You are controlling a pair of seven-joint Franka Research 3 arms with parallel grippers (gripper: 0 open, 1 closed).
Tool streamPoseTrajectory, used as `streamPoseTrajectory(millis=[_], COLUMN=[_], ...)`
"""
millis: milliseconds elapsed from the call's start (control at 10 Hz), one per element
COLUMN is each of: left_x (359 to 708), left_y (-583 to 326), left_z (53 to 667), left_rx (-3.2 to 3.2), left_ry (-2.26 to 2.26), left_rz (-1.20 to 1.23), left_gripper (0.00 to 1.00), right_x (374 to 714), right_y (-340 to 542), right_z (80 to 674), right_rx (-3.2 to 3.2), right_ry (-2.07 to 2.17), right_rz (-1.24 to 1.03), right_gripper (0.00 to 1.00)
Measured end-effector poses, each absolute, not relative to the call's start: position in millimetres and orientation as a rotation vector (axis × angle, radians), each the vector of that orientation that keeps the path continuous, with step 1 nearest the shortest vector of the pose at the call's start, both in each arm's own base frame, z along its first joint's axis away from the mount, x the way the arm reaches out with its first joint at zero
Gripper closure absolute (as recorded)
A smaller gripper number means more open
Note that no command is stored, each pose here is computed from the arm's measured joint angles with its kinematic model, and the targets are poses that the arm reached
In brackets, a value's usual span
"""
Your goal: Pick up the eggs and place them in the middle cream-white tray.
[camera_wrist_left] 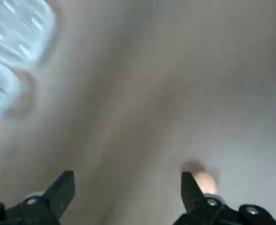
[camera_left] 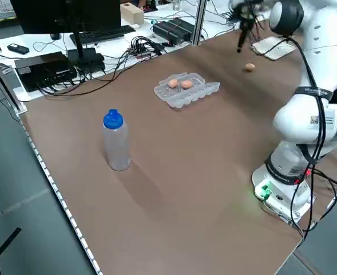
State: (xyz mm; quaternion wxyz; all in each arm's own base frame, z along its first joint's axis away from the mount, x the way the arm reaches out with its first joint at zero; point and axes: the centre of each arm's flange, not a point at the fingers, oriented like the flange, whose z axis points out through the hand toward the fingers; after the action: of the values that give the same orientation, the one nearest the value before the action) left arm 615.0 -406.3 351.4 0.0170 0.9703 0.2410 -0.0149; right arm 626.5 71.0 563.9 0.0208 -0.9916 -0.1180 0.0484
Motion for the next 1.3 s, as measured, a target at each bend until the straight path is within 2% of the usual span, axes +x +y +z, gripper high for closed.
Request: streamPoseTrajectory(millis=[300,600,700,1000,1300], left_x=[654,689,694,684,668], left_y=[-279,-150,-117,-100,-116], left_z=[333,319,314,271,242], left_rx=[3.072,3.001,2.979,2.932,2.891], left_ry=[0.924,1.158,1.212,1.231,1.227], left_rz=[-0.036,-0.043,-0.054,-0.003,-0.008], left_gripper=[0.00,0.14,0.15,0.15,0.15], right_x=[629,617,616,610,610], right_y=[201,320,344,397,407], right_z=[495,418,391,310,275], right_rx=[-2.971,-2.970,-2.977,-2.978,-2.981], right_ry=[-0.619,-0.704,-0.690,-0.702,-0.697], right_rz=[0.221,0.185,0.168,0.093,0.075], right_gripper=[0.00,0.00,0.00,0.00,0.00])
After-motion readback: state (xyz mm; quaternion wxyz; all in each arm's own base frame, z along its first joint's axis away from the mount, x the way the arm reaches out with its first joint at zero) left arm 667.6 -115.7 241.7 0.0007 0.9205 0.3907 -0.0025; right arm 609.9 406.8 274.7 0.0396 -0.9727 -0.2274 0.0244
